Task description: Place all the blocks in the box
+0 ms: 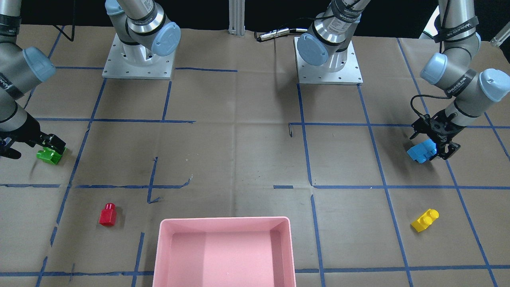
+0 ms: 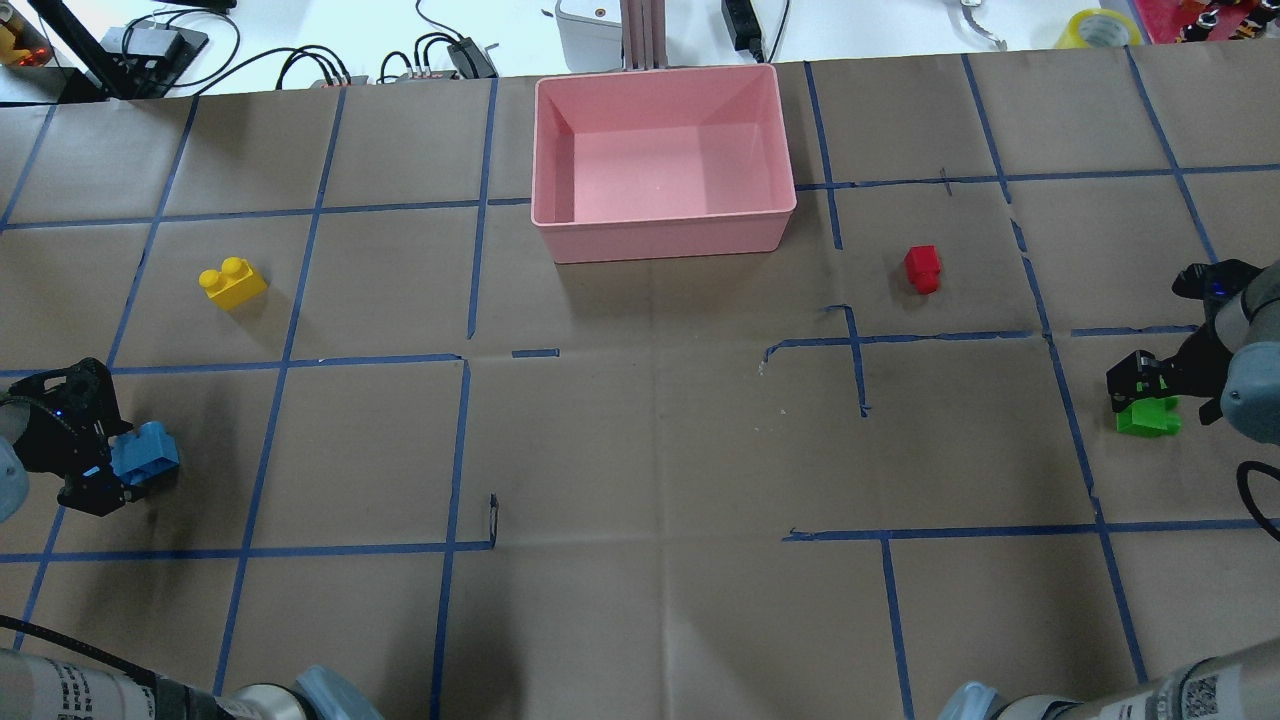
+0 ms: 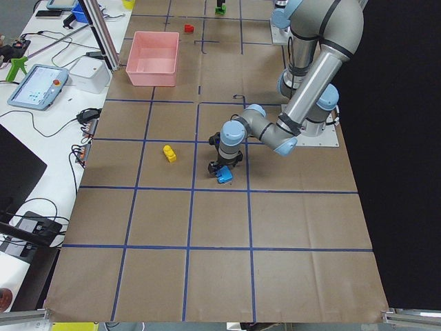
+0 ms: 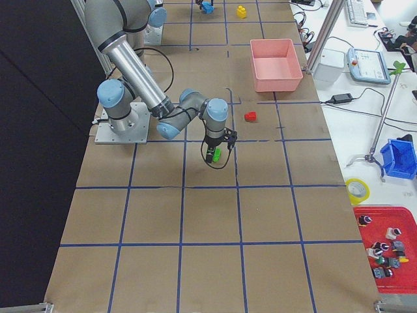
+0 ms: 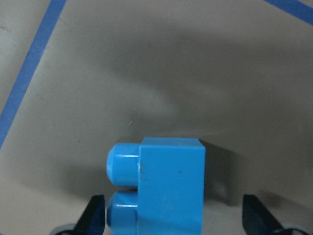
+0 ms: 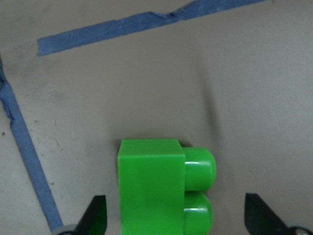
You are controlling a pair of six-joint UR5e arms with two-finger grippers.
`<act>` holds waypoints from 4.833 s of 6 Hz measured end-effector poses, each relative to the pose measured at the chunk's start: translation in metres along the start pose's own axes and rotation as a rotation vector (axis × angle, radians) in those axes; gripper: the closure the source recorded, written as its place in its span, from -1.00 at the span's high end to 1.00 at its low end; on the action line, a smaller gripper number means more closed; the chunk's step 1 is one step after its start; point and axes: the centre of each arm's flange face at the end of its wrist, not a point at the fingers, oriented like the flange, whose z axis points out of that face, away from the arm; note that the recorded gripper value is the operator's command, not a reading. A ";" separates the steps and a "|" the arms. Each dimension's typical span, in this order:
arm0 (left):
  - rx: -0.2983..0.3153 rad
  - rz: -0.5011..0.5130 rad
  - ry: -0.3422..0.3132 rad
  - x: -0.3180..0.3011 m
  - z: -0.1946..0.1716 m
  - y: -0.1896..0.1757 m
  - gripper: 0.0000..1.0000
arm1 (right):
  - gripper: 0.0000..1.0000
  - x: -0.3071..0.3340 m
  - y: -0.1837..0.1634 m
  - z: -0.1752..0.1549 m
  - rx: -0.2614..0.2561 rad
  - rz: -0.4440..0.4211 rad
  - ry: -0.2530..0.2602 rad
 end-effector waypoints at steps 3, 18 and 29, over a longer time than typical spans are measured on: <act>0.003 0.033 0.007 -0.001 0.004 -0.008 0.85 | -0.90 0.000 0.000 0.002 -0.012 0.002 -0.003; 0.067 -0.728 -0.033 -0.127 -0.225 -0.138 -0.80 | 0.99 -0.538 -0.160 -0.231 0.278 -0.651 -0.436; 0.036 -1.181 -0.020 -0.090 -0.150 -0.653 -0.79 | 0.87 -0.278 -0.117 -0.179 0.306 -0.514 -0.058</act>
